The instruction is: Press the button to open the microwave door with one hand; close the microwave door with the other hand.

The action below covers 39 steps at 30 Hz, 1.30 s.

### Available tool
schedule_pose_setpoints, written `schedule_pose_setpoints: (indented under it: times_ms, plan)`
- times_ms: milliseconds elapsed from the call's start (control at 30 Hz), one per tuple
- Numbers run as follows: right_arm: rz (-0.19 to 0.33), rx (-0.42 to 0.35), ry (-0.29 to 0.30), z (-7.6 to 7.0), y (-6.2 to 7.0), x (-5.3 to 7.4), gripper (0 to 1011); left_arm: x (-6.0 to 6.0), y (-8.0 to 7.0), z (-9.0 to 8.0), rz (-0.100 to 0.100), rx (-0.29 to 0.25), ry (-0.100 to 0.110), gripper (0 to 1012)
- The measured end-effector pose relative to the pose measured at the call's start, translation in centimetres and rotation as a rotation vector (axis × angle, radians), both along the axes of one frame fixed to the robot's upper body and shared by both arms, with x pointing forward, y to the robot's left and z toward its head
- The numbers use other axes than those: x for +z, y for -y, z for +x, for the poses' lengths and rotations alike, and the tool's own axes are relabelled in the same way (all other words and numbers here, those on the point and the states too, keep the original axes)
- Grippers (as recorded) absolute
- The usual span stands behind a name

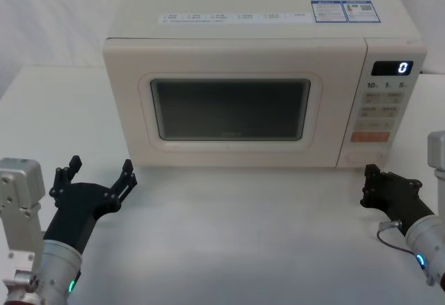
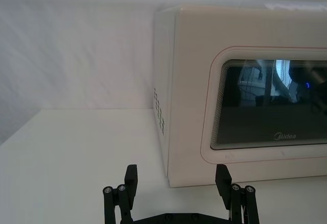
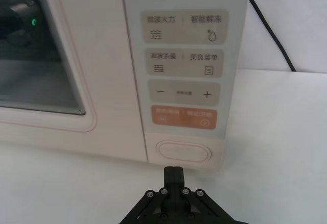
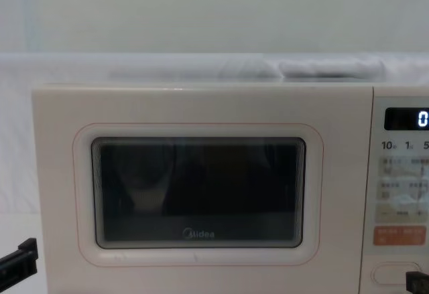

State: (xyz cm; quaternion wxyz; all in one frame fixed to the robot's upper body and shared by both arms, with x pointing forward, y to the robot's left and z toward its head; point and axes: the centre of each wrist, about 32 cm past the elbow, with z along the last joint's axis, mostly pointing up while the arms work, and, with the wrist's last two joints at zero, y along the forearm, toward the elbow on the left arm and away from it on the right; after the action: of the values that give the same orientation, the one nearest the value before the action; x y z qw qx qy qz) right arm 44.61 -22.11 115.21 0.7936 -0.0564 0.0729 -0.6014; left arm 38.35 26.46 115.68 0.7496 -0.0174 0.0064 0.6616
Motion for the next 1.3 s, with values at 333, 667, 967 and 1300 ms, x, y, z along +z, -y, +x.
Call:
schedule_pose_setpoints:
  times_ms: [333,667,967,1300]
  plan:
    - [0.02,-0.014,0.002,1.6,-0.1,-1.3,0,0.0,0.0,0.0,0.0,0.0,0.0,1001]
    - [0.039,-0.016,0.022,2.5,-0.6,-1.8,0,0.0,0.0,0.0,0.0,0.0,0.0,1001]
    - [0.049,-0.023,0.032,2.8,-0.9,-2.1,0,0.0,0.0,0.0,0.0,0.0,0.0,1001]
    - [0.053,-0.032,0.034,3.1,-1.0,-2.4,0,0.0,0.0,0.0,0.0,0.0,0.0,1001]
